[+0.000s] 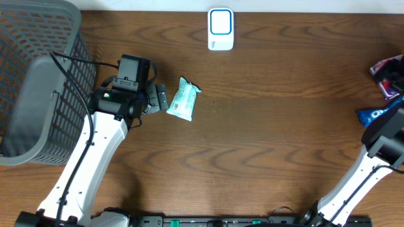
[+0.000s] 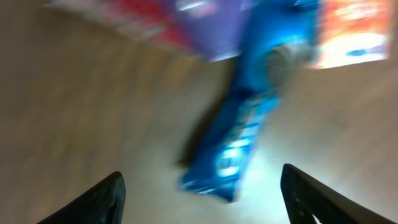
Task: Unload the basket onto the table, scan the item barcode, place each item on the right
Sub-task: 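Carry the blue snack to the right edge and release it, then move the right gripper to the mint-green wipes pack and grasp it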
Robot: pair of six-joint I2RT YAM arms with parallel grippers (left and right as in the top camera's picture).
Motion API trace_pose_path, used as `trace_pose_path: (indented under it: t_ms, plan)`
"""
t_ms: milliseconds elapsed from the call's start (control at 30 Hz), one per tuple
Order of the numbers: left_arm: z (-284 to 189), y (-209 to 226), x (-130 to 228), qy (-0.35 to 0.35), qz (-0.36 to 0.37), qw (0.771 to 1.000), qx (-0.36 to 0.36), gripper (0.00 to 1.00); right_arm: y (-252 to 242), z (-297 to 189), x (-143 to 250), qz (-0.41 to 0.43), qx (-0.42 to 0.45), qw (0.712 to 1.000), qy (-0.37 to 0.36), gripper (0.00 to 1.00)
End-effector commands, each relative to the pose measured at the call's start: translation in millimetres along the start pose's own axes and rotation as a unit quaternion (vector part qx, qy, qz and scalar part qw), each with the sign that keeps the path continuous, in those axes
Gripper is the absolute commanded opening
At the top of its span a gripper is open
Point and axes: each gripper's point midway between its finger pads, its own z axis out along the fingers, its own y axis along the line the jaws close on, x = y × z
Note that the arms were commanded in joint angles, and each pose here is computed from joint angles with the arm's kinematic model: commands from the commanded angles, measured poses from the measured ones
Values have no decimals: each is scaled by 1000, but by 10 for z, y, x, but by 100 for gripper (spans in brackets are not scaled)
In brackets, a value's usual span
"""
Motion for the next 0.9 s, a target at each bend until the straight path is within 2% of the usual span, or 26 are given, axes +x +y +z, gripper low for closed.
trace_pose_path:
  t_ms: [0,67,200,300,400,500,700,767,867]
  plan:
    - [-3,24,-24,-2,-8,1000,-7,98,860,-405,318,-100,-170,980,22,76]
    - [-3,24,-24,-2,-8,1000,-7,98,1219,-519,525,-161,-226,960,35,77]
    - [-3,24,-24,-2,-8,1000,-7,98,1724,-707,933,-234,-281,929,59,81]
    - [-3,24,-25,-3,-8,1000,-7,98,2080,-812,1272,-283,-285,914,66,82]
    - [-3,24,-24,-2,-8,1000,-7,98,2414,-895,1646,-333,-287,896,71,88]
    - [-3,24,-24,-2,-8,1000,-7,98,2732,-933,2063,-382,-290,874,74,89]
    - [-3,24,-24,-2,-8,1000,-7,98,3242,-839,2828,-418,-308,850,92,89]
    - [-3,24,-24,-2,-8,1000,-7,98,3462,-803,3203,-424,-347,829,115,86]
    - [-3,24,-24,-2,-8,1000,-7,98,3678,-826,3559,-417,-404,801,146,80]
